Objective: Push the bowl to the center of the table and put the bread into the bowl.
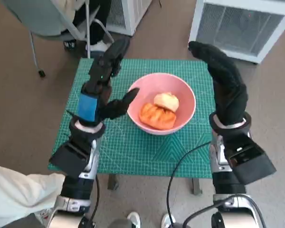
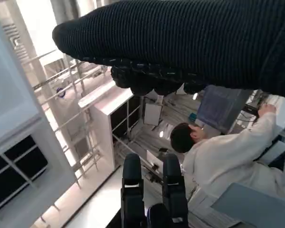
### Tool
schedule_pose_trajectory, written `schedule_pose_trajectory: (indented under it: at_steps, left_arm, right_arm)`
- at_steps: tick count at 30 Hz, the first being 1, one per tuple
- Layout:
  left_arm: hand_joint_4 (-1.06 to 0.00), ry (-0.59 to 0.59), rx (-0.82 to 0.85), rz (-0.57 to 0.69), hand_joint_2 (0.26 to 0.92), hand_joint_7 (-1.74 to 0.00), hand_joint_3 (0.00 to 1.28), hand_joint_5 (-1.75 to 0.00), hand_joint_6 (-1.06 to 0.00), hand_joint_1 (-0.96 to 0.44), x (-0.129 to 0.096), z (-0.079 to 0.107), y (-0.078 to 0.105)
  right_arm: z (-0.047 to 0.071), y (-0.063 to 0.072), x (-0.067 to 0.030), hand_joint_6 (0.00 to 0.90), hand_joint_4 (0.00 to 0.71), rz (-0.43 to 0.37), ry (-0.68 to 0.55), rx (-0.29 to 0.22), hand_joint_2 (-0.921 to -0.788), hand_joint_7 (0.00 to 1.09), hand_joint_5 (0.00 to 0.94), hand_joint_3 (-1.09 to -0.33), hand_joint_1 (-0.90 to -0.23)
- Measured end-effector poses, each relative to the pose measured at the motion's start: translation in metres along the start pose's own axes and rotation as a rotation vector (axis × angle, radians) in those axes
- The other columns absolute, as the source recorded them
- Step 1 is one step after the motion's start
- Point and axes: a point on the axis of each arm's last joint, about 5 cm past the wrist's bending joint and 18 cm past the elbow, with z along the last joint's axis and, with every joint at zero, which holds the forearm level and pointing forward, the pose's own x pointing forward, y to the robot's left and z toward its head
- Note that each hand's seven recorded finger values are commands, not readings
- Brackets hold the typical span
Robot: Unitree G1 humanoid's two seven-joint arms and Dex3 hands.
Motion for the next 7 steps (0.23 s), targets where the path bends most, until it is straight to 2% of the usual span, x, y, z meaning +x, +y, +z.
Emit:
schedule_pose_trajectory:
  at_steps: [7]
  left_arm:
    - [-0.28, -0.011, -0.006, 0.023, 0.921, -0.24, 0.45, 0.0, -0.21, -0.46, -0.001, 0.0008, 0.0065]
  right_arm:
    - [-0.0002, 0.0001, 0.0003, -0.001, 0.217, 0.0, 0.008, 0.003, -0.921, 0.78, 0.244, -0.865, -0.571]
